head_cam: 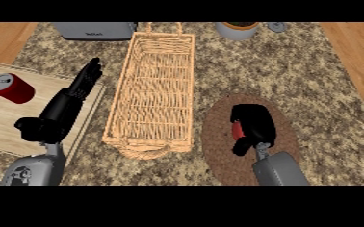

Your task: Pick the bell pepper from the placemat and place it in the basket

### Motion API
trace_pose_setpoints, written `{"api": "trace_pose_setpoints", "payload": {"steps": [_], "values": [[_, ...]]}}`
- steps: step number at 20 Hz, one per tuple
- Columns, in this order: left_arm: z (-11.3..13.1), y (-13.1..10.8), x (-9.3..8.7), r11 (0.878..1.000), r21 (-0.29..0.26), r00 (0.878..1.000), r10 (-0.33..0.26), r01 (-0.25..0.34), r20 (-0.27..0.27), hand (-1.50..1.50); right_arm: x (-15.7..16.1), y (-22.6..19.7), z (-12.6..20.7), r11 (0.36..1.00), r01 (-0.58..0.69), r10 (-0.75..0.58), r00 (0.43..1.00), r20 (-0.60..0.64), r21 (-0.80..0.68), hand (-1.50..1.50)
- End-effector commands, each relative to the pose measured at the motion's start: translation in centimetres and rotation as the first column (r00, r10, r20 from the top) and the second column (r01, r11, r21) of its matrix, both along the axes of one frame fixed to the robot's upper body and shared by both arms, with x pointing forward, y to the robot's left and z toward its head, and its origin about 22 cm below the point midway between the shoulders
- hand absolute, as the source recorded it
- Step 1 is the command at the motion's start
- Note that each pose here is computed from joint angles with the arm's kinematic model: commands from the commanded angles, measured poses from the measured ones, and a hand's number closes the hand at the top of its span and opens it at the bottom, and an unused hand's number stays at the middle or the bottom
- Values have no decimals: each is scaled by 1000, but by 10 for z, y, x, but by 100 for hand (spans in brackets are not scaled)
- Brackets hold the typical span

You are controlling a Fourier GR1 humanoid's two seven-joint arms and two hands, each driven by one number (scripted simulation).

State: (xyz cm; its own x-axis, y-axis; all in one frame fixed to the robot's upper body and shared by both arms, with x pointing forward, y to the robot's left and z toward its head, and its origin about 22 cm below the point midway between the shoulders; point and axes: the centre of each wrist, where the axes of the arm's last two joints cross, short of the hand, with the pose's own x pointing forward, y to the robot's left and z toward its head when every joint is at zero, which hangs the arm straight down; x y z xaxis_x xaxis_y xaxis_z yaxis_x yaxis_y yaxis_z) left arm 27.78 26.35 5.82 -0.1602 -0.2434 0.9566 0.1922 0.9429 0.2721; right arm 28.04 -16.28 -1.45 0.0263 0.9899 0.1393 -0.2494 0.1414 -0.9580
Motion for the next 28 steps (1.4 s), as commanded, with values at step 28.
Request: {"api": "trace_pose_setpoints", "payload": {"steps": [28], "values": [[-8,-20,8,998,-20,998,-58,58,-4,0,-178,166,79,681,-379,181,916,358,626,150]]}}
